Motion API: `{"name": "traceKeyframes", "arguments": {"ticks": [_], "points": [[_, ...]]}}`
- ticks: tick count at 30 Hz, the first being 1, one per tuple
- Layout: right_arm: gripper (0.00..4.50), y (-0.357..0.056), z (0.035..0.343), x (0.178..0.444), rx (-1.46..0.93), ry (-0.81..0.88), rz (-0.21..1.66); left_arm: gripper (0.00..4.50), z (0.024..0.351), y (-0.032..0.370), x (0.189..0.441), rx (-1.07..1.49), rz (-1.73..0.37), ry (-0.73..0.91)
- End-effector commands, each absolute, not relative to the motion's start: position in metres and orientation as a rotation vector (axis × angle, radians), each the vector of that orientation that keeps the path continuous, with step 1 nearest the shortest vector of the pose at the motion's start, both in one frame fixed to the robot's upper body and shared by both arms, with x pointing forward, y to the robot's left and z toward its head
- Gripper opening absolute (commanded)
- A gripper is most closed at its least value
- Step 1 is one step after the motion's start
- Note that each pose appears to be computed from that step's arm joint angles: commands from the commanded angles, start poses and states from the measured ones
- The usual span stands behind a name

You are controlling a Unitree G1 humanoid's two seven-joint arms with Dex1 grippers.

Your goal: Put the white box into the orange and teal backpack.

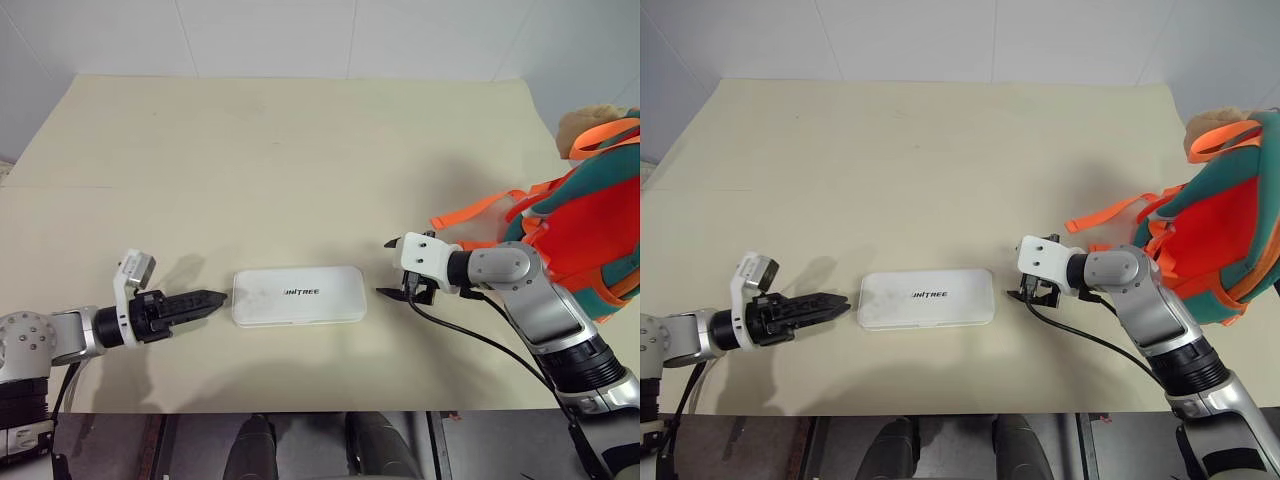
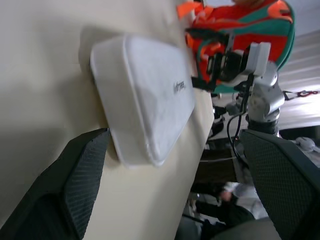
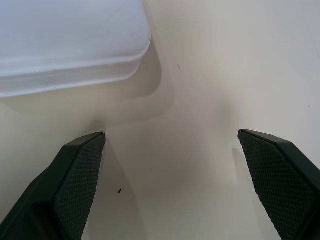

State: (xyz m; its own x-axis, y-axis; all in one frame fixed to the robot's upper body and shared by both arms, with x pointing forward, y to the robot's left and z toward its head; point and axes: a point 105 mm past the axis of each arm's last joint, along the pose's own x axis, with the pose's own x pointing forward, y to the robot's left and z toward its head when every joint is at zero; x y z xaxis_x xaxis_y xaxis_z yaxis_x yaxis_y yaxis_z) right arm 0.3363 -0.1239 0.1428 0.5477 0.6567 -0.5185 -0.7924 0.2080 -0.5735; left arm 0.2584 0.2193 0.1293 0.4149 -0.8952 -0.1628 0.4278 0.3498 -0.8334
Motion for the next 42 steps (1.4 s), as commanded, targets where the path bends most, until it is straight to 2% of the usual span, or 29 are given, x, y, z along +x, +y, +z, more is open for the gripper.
{"name": "traceKeyframes", "arguments": {"ticks": [1,9,14,24,29,42], "points": [[4.50,-0.114,0.146,0.335,-0.926,0.144,1.047,4.47,0.135,0.222,0.266,-0.798,-0.955,0.672],[4.50,-0.106,0.148,0.337,-0.927,0.112,1.068,4.47,0.139,0.215,0.274,-0.878,-1.012,0.689],[4.50,-0.106,0.148,0.339,-0.934,0.109,1.073,4.47,0.133,0.212,0.273,-0.883,-1.029,0.758],[4.50,-0.102,0.152,0.342,-0.928,0.080,1.070,4.47,0.127,0.215,0.279,-0.779,-0.988,0.874],[4.50,-0.101,0.151,0.341,-0.922,0.074,1.073,4.47,0.133,0.214,0.288,-0.762,-0.998,0.855],[4.50,-0.094,0.153,0.340,-0.917,0.042,1.094,4.47,0.139,0.201,0.291,-0.751,-1.064,0.865]]}}
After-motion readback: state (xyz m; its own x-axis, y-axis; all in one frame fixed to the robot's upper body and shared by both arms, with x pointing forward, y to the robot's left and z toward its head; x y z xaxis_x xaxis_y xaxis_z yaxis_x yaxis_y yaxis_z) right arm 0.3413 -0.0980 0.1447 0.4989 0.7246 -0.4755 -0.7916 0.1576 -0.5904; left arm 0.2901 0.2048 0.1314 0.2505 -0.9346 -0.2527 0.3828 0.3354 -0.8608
